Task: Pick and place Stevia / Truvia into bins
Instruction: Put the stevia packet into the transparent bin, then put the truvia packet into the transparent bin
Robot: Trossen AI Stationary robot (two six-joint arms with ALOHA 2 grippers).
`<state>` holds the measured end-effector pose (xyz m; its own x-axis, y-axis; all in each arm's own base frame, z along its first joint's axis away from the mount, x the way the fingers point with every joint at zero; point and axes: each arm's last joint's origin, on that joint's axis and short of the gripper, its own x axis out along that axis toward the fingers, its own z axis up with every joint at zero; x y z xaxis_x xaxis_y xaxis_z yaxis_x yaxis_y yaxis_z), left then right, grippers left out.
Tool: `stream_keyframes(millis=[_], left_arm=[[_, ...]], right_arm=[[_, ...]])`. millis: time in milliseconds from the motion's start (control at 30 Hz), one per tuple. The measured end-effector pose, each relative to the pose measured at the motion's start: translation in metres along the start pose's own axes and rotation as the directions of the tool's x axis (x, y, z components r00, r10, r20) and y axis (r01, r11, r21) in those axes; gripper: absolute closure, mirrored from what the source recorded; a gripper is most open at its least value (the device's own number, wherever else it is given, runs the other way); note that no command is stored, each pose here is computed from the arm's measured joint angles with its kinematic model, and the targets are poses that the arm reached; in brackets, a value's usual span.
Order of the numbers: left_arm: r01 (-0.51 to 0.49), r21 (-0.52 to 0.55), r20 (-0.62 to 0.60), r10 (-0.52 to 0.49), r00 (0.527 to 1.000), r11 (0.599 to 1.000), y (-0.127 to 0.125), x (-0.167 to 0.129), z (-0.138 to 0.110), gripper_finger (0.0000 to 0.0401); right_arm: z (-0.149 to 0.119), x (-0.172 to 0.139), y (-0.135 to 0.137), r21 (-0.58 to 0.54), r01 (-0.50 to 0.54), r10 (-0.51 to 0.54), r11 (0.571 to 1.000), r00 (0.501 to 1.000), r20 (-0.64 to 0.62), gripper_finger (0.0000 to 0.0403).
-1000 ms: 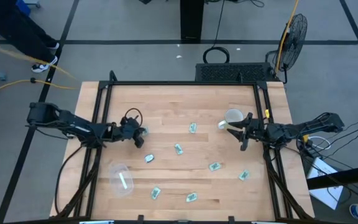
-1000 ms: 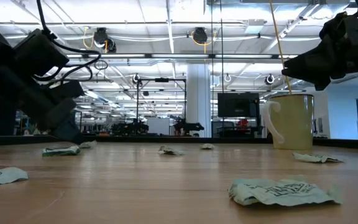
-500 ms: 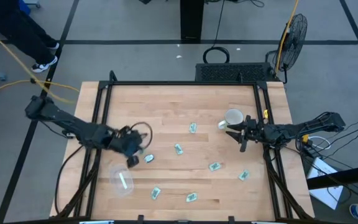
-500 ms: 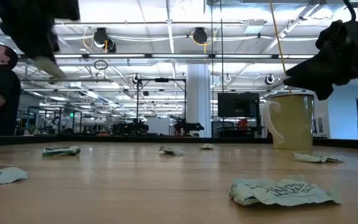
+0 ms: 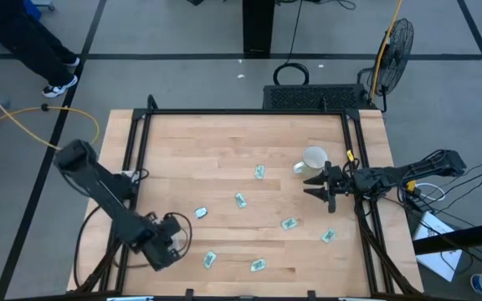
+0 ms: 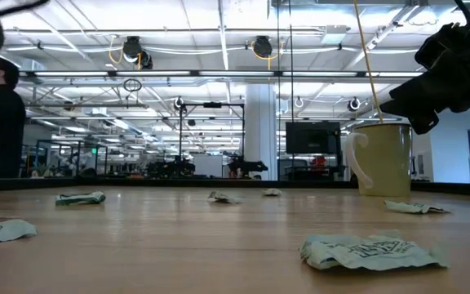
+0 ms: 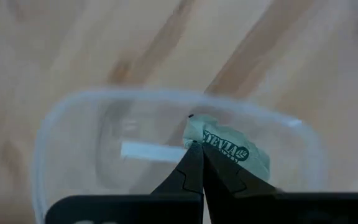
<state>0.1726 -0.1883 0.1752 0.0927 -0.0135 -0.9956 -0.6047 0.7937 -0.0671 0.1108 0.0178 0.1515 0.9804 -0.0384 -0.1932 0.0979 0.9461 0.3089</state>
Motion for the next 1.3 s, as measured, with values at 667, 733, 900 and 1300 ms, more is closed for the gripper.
stream_keyframes(millis=[667, 733, 900, 1300], left_arm=[[-0.274, -0.261, -0.124, 0.249, 0.960, 0.926, 0.019, 0.011, 0.011, 0.0357], [-0.275, -0.268, -0.120, 0.251, 0.961, 0.923, 0.019, 0.011, 0.013, 0.0341], [-0.273, -0.261, -0.121, 0.249, 0.961, 0.926, 0.020, 0.011, 0.017, 0.0297], [-0.166, -0.204, -0.119, 0.143, 0.983, 0.965, 0.034, -0.010, 0.054, 0.0275]], right_arm=[[0.007, 0.000, 0.002, -0.006, -0.021, 0.021, 1.000, 0.997, 0.072, 0.0250], [0.007, 0.000, 0.002, -0.007, -0.019, 0.020, 1.000, 0.997, 0.068, 0.0250], [0.006, 0.000, 0.002, -0.009, -0.019, 0.020, 1.000, 0.998, 0.062, 0.0250], [0.000, 0.017, 0.004, -0.073, 0.073, -0.081, 0.995, 0.990, -0.118, 0.0250]])
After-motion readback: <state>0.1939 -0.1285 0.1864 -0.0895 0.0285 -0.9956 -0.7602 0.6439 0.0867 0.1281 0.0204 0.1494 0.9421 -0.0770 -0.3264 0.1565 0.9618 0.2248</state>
